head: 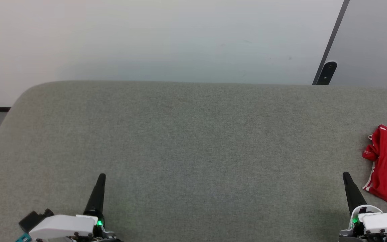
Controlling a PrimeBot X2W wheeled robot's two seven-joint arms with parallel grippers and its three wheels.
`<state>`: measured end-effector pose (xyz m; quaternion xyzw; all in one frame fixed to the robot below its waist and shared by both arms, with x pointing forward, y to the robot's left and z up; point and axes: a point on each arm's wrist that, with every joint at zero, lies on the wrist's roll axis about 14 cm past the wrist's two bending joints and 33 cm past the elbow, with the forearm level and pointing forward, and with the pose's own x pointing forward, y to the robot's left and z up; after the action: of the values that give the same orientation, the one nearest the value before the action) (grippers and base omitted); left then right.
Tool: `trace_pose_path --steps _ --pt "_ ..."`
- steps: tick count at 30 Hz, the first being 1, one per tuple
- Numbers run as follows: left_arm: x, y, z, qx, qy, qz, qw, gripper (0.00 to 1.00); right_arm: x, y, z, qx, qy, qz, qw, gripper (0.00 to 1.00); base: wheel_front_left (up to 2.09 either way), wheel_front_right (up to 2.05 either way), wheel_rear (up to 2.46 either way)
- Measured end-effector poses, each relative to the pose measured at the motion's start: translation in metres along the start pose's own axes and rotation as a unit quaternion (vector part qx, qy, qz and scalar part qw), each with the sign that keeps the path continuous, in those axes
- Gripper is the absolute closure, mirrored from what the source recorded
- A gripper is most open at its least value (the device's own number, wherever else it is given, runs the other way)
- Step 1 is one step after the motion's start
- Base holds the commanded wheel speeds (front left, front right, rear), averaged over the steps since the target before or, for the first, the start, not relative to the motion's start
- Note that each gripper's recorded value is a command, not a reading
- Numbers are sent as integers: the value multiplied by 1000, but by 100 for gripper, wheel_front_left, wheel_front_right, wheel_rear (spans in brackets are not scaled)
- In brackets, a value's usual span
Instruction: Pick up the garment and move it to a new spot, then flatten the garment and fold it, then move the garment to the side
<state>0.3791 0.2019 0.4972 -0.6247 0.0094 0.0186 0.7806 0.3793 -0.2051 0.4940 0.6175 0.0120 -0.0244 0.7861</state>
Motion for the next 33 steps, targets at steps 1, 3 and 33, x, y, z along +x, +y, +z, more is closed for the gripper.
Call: trace_pose_path --steps 1,3,33 --pt "0 0 0 -3 1 0 1000 100 0 0 0 3 1 0 1000 100 0 0 0" --pt "1 -1 0 -13 1 -1 1000 100 1 1 0 14 1 2 1000 100 0 0 0" --pt "8 -8 0 -111 7 -16 994 100 7 11 -2 119 9 20 993 100 0 0 0"
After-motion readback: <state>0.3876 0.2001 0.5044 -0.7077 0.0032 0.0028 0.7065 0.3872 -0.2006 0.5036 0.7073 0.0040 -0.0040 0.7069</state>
